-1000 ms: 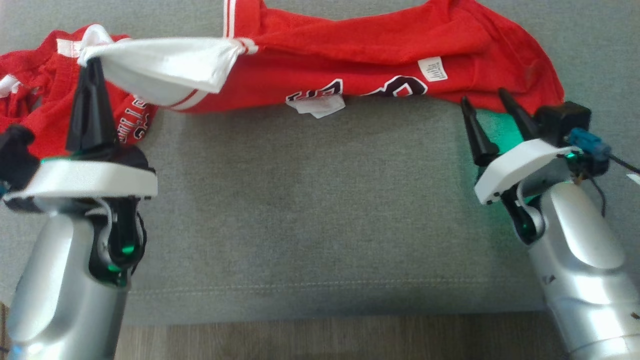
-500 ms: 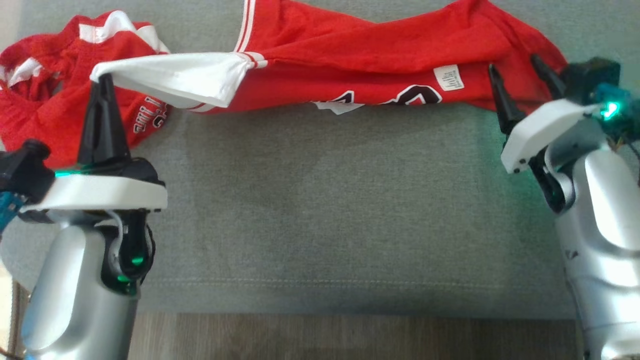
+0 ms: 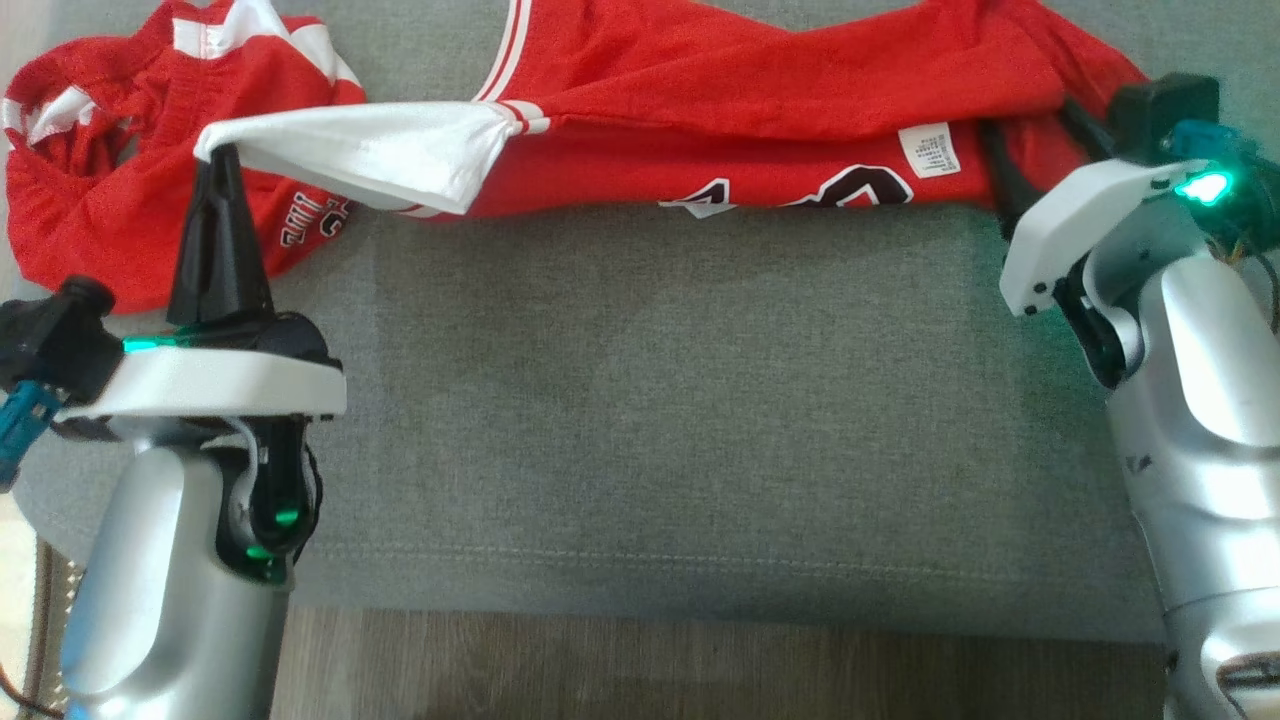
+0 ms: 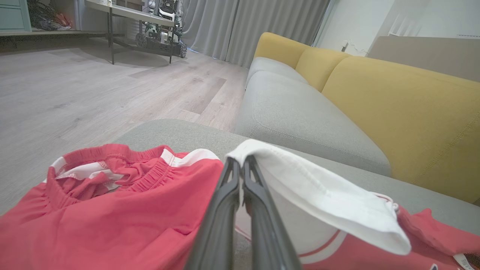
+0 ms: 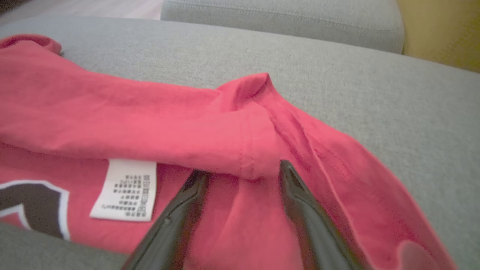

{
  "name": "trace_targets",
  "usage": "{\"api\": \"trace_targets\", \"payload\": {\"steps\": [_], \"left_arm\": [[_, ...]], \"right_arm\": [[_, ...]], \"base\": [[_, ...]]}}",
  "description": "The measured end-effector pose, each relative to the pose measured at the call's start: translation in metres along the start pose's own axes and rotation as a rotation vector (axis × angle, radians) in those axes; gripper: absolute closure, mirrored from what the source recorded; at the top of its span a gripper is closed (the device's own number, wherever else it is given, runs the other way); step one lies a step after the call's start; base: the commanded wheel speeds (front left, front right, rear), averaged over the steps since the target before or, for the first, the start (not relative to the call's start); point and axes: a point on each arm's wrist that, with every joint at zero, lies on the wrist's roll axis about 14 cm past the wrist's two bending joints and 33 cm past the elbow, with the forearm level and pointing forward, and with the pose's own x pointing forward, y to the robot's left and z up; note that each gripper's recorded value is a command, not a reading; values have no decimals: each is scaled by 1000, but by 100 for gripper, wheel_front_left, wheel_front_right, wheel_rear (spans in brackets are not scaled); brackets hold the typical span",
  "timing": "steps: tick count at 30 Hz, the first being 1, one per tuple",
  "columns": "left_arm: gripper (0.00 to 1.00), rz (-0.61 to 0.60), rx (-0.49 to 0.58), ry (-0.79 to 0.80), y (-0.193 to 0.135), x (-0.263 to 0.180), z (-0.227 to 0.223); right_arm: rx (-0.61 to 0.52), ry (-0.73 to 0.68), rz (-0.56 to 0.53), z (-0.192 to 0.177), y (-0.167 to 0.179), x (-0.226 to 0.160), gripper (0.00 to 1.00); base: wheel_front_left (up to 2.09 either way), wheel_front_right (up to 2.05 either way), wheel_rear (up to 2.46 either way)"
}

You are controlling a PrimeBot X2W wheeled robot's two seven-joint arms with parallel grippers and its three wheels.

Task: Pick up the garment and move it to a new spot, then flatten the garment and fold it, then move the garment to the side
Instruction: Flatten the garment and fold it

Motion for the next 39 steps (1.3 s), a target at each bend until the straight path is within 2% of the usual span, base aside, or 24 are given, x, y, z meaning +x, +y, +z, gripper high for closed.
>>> {"api": "trace_targets", "payload": {"steps": [1, 2, 4, 5, 13, 17, 19, 20, 22, 28, 31, 35, 39], "left_arm": [[100, 2, 0, 0, 0, 1, -1], [100, 0, -1, 1, 0, 2, -1], [100, -7, 5, -2, -1, 4, -1], [100, -9, 5, -5, -2, 5, 0], [100, -35, 10, -19, -10, 7, 5], [100, -76, 39, -47, -18, 11, 16], [100, -129, 73, -105, -29, 22, 41], [100, -129, 73, -105, -29, 22, 41], [100, -199, 105, -182, -48, 35, 75], [100, -315, 184, -291, -82, 54, 135], [100, -402, 222, -310, -109, 67, 159], [100, -532, 203, -310, -152, 91, 183], [100, -544, 270, -282, -169, 134, 191]], "right_arm": [[-2, -10, 3, 2, 1, 2, 31], [-4, -25, 6, 4, 2, 3, 53], [-8, -42, 9, 8, 2, 5, 80], [-9, -44, 11, 9, 3, 6, 99], [-22, -114, 16, 27, 3, -3, 100], [-17, -204, -3, 61, -8, -13, 100], [-28, -305, -27, 102, -21, -26, 100], [-28, -305, -27, 102, -21, -26, 100], [-35, -381, -53, 137, -35, -42, 100], [-25, -475, -112, 188, -64, -77, 100], [-22, -529, -145, 219, -79, -91, 100], [-39, -518, -158, 245, -86, -84, 100], [-76, -502, -193, 262, -96, -63, 100]], "base": [[0, 0, 0], [0, 0, 0], [0, 0, 0], [0, 0, 0], [0, 0, 0], [0, 0, 0], [0, 0, 0], [0, 0, 0], [0, 0, 0], [0, 0, 0], [0, 0, 0], [0, 0, 0], [0, 0, 0]]}}
